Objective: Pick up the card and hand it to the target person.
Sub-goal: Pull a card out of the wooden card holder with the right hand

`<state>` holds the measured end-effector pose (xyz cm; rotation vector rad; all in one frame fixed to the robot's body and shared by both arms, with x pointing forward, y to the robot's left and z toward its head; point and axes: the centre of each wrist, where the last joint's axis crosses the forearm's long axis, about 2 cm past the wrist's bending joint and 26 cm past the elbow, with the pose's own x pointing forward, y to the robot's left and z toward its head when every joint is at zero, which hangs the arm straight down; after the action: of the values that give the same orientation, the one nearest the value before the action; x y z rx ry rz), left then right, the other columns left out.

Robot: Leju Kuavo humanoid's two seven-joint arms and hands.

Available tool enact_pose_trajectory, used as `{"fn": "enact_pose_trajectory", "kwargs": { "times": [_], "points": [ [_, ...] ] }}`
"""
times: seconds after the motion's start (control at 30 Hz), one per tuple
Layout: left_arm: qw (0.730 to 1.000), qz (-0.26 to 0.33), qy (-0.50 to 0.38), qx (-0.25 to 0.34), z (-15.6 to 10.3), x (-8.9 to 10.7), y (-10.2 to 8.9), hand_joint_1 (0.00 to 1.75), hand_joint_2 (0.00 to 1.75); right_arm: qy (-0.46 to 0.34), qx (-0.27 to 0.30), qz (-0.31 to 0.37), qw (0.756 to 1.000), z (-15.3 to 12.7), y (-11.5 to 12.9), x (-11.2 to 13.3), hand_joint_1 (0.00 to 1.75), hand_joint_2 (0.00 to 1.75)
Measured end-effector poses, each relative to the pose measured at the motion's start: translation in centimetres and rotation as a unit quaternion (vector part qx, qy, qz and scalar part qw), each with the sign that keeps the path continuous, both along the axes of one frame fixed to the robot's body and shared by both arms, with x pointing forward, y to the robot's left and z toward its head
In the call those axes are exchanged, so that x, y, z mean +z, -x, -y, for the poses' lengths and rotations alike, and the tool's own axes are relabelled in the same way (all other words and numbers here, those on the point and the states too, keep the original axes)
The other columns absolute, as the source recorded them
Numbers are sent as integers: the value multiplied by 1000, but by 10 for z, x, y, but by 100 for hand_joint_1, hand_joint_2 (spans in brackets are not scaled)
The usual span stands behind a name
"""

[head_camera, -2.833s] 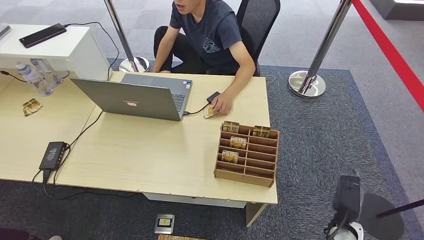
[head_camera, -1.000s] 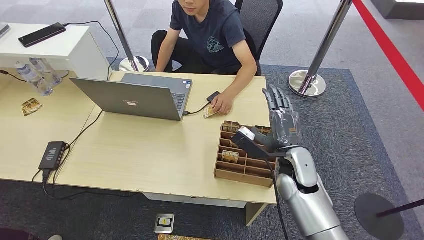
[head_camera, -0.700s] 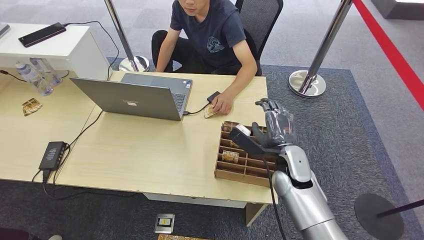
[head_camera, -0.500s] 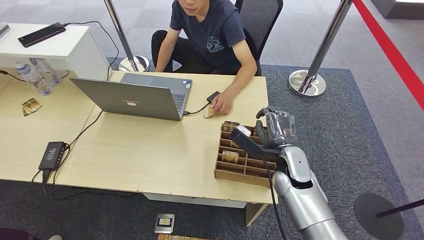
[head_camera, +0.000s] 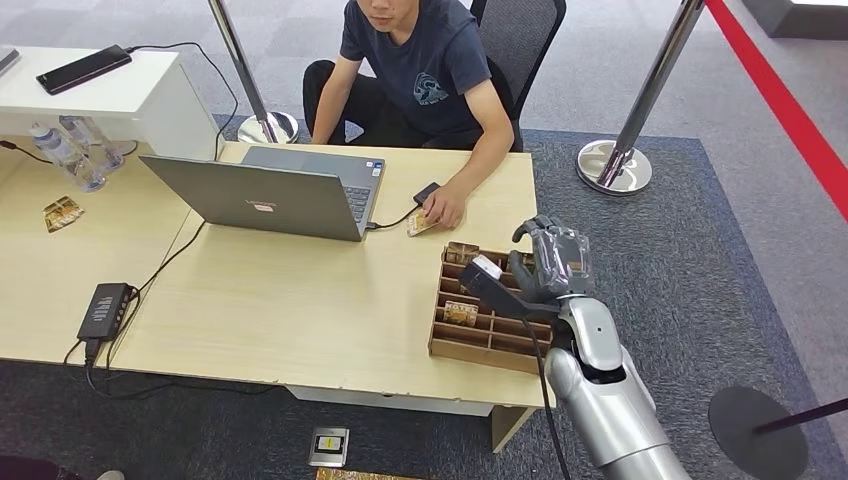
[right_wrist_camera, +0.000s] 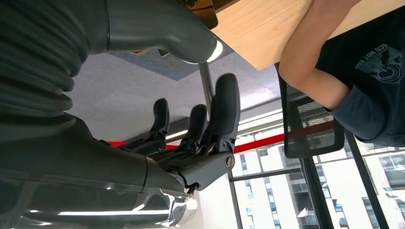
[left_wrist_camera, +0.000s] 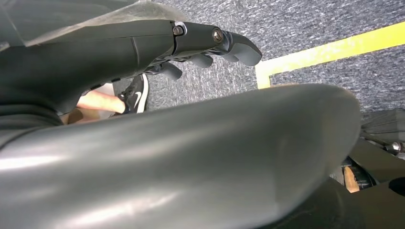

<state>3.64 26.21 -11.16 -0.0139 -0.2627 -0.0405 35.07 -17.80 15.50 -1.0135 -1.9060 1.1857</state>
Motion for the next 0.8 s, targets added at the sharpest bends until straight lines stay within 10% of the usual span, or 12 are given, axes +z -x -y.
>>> {"fn": "enact_pose_trajectory", "kwargs": {
  "times": [0.8],
  "points": [
    [1000,-4,0,-6,0,0,0,0,0,8,-49,-60,997,22,-12,-22,77,175]
  ]
}}
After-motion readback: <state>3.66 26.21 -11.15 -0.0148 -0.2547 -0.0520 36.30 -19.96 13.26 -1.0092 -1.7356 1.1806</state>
